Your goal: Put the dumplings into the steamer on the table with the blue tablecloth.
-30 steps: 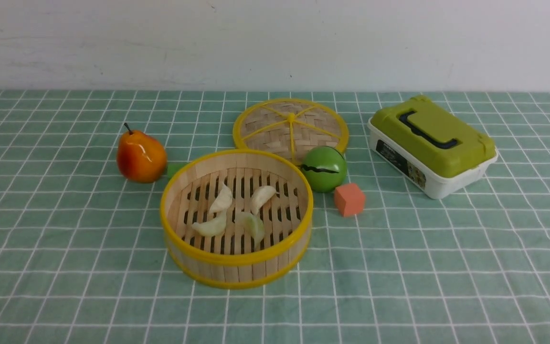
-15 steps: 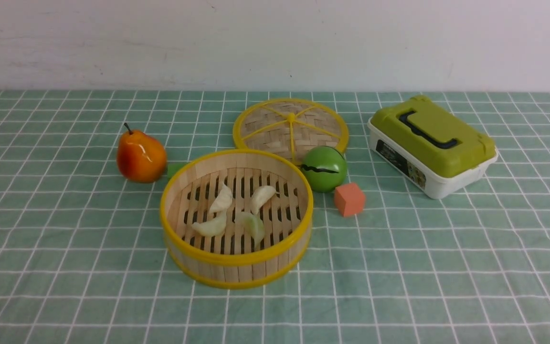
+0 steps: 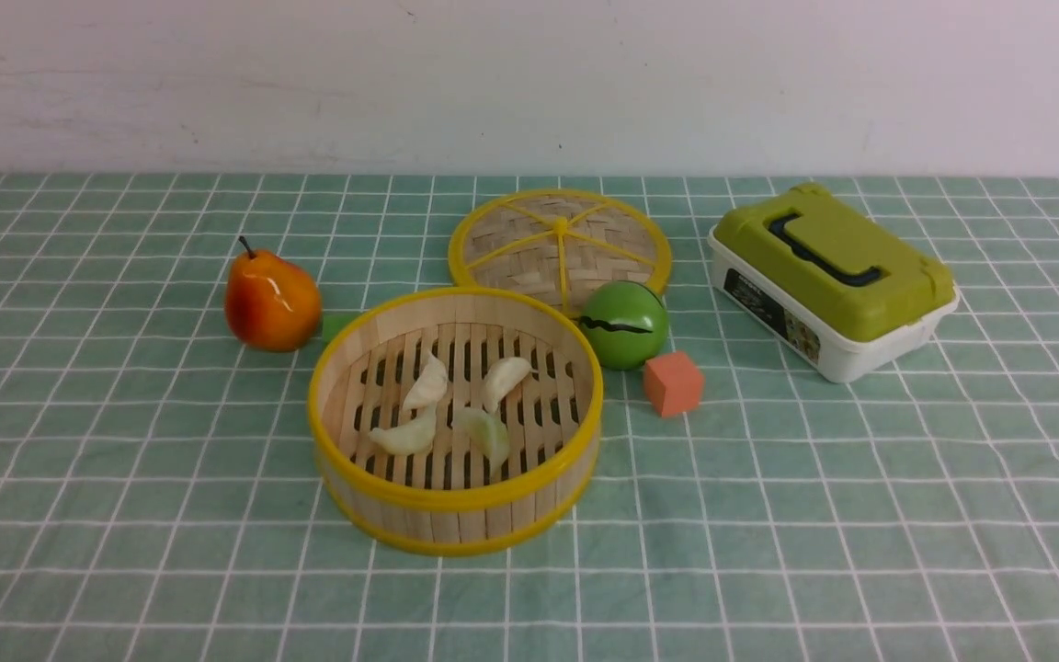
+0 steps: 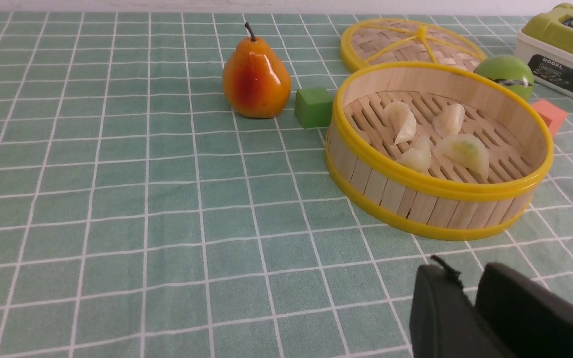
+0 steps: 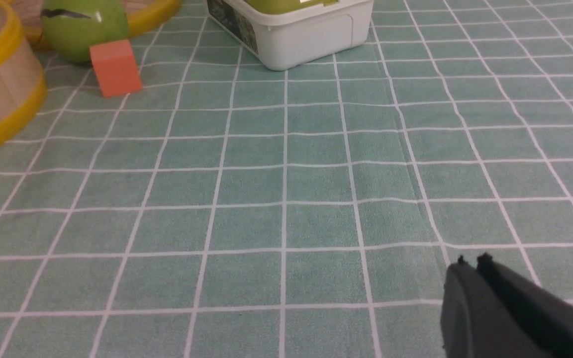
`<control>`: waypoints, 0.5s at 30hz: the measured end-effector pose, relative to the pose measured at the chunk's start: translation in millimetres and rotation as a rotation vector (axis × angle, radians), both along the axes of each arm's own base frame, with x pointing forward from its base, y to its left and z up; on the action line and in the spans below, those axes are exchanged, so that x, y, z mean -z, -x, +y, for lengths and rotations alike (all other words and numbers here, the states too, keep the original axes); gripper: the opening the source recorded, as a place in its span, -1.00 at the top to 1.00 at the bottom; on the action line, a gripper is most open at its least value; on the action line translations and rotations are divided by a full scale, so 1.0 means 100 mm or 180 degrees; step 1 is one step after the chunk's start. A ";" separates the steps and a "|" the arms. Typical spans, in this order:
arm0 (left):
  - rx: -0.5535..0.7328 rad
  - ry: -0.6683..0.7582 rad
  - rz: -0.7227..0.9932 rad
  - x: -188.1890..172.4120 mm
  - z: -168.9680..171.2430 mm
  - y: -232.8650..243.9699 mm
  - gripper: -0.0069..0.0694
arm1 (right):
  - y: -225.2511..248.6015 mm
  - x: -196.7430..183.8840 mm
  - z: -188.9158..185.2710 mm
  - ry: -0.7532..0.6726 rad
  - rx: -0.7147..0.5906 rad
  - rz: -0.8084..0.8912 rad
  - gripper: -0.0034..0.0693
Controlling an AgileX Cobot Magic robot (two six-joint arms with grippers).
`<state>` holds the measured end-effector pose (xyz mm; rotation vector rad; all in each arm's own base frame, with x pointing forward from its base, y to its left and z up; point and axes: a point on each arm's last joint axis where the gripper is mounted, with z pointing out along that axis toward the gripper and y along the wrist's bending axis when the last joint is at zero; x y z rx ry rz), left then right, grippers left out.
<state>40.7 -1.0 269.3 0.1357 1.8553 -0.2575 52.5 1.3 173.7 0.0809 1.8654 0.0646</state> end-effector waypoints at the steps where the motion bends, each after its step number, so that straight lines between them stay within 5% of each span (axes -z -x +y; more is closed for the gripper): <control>1: 0.0000 0.0000 0.0000 0.00 0.00 0.00 0.53 | 0.00 0.00 0.00 0.0000 0.0000 0.0000 0.86; 15: -0.0001 0.0003 0.0001 0.00 0.00 0.00 0.50 | 0.00 0.00 0.00 0.0000 0.0000 0.0000 0.80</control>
